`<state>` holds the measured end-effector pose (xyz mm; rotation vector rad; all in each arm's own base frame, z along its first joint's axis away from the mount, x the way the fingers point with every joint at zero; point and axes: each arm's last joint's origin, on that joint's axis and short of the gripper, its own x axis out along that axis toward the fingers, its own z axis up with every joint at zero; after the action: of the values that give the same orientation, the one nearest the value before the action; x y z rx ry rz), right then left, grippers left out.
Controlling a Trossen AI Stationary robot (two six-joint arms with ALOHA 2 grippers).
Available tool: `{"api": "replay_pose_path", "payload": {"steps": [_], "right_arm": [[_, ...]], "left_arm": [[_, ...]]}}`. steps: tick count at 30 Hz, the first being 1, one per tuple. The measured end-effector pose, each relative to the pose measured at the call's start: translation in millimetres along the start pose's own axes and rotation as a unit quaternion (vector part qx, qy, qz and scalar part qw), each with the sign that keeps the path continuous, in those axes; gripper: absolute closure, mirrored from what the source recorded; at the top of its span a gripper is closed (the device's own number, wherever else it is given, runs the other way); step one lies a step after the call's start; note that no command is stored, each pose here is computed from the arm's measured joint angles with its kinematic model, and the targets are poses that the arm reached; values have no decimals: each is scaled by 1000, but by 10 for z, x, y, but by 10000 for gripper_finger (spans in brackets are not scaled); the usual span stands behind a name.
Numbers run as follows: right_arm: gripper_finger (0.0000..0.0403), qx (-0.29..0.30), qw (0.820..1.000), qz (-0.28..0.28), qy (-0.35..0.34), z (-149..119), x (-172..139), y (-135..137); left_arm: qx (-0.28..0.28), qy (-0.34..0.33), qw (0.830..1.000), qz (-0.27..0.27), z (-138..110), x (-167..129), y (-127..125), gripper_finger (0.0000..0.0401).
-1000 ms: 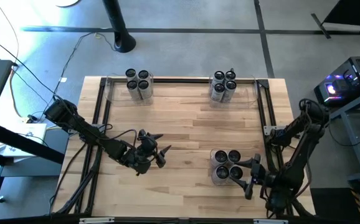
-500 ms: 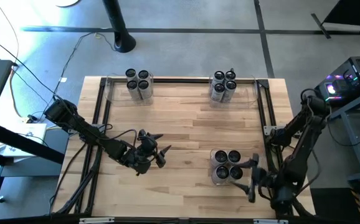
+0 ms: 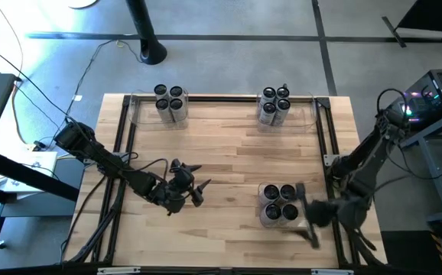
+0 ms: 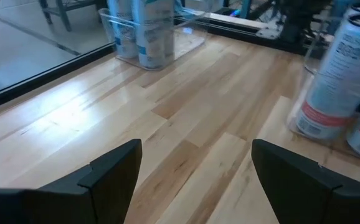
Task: Sort soda cans
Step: Adjust the top left transparent bin
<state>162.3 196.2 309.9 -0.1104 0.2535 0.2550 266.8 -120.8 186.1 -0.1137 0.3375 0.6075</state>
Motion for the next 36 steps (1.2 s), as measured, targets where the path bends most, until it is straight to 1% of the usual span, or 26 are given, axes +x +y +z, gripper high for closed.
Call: {"api": "replay_pose_path", "payload": {"steps": [1,3,4,5,6,8,10,12,15,18,20,22,24,27,30,36], "right_arm": [[87,-7,999,-44,-18,42,19,-57],[87,-4,988,-146,-40,101,49,-186],[87,-8,982,-184,-40,110,66,-246],[87,-17,978,-205,-35,108,91,-301],[87,-25,976,-214,-28,101,120,-348],[87,-29,976,-214,-18,93,179,-436],[87,-17,980,-200,-16,97,232,-519],[87,-11,983,-181,-13,95,266,-565],[87,-9,986,-169,-11,97,287,-595],[87,-11,986,-168,-8,90,287,-596],[87,-14,986,-167,-3,79,283,-587],[87,-14,986,-166,3,62,282,-585],[87,-12,986,-167,11,42,282,-586],[87,-14,985,-168,27,0,279,-588],[87,-17,985,-169,40,-30,277,-591],[87,-21,984,-169,49,-51,274,-593]], "left_arm": [[3,1,1000,-3,6,6,-2,102],[-4,-5,1000,-2,36,37,6,102],[-15,-10,1000,3,76,67,24,102],[-25,-14,1000,12,138,108,56,103],[-40,-17,999,21,229,168,95,104],[-68,-14,997,28,473,303,208,109],[-74,21,996,35,719,460,371,116],[-78,73,992,61,976,612,576,126],[-92,160,975,125,1315,803,927,144],[-102,248,945,186,1485,994,1257,160],[-112,296,925,207,1522,1159,1427,167],[-114,344,904,227,1486,1318,1568,173],[-102,368,892,240,1432,1490,1671,176],[-94,384,881,261,1350,1686,1765,178],[-90,387,874,279,1281,1816,1808,179],[-74,391,850,344,1126,1937,1915,179]]}}
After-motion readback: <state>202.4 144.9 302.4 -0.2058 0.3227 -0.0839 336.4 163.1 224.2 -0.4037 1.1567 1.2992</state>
